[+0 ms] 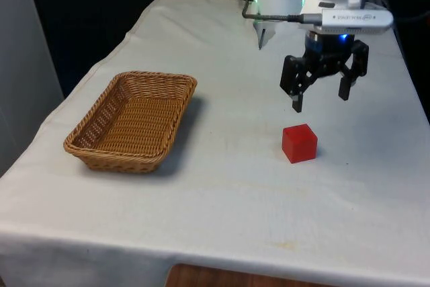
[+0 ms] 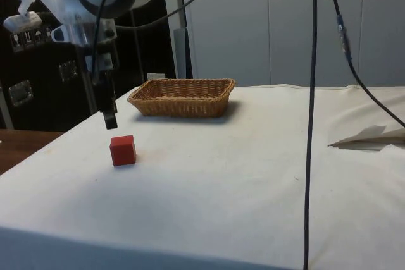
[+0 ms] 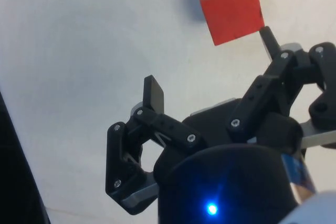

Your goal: Pick up the cube and place it into the basket.

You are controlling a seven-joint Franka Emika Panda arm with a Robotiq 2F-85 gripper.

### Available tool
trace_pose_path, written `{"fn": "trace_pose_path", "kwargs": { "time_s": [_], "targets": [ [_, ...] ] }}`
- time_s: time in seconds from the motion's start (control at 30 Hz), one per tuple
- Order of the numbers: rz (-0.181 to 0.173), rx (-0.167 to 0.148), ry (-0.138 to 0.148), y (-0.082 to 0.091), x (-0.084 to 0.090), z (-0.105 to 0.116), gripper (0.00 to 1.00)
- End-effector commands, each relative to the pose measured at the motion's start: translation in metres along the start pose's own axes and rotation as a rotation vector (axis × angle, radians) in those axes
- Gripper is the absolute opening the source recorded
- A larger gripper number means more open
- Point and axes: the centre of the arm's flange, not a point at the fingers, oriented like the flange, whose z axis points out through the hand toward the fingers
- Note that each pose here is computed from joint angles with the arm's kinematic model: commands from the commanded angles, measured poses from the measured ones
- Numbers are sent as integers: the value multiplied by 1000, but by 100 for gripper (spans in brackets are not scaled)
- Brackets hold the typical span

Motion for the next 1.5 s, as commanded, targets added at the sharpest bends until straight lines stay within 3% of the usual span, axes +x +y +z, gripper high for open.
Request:
{"fn": "trace_pose_path", "kwargs": {
  "time_s": [0.0, 0.57, 1.47],
  "targets": [
    [1, -4, 3, 0, 2, 3, 100],
    [-4, -5, -10, 2, 11, 38, 100],
    [-4, -1, -33, 12, 4, 56, 100]
  ]
}}
